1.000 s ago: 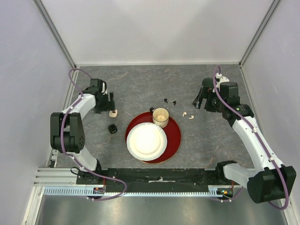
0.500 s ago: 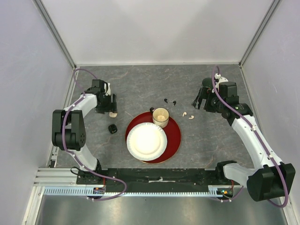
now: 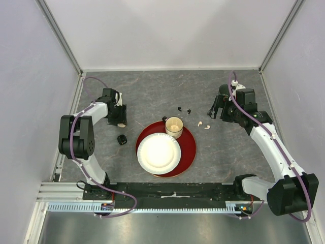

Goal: Insert the wireless bluetooth earbuds into the charging case
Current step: Pick up the charging case at the center of the board.

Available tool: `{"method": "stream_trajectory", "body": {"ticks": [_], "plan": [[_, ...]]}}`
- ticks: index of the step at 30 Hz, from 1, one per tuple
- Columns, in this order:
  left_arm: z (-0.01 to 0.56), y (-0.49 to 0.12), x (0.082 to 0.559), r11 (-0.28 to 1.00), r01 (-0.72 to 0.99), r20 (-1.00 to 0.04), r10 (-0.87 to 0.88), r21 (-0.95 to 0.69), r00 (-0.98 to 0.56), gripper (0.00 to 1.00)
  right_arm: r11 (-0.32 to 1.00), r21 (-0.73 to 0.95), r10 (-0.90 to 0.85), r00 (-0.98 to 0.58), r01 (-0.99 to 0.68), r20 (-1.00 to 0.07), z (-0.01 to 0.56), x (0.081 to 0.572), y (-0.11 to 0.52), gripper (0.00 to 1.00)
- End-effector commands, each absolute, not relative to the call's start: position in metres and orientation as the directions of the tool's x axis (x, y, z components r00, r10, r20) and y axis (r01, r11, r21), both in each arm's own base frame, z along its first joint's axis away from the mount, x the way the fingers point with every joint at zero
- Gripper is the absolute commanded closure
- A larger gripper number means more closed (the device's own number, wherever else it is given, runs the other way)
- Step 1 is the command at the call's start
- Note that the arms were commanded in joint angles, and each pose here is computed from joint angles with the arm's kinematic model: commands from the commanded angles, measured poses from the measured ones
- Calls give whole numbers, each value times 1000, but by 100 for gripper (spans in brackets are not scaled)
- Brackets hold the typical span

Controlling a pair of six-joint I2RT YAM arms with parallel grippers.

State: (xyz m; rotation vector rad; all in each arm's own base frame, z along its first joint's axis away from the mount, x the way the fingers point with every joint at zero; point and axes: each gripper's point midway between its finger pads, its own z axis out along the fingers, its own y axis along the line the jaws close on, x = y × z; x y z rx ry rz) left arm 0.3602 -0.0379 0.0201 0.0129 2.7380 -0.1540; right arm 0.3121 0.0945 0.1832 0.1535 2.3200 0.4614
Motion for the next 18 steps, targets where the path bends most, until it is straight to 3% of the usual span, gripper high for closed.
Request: {"method": "stream_trajectory", "body": {"ticks": [1,7,14,18], "plan": [[14,-44,366,992,35,-394,-17,-123,-919,38,925,377,245,-685,-47,-686,198,317,96,2],[13,-46,366,992,37,-401,-13,-118,-916,42,926,374,245,-688,-41,-683,196,317,95,2],[43,-67,365,984,91,-473,7,-154,-881,77,917,395,255,-692,-48,-675,199,317,99,2],[86,-91,364,955,194,-568,32,-226,-822,80,879,467,264,-723,-92,-638,203,314,117,2]]}}
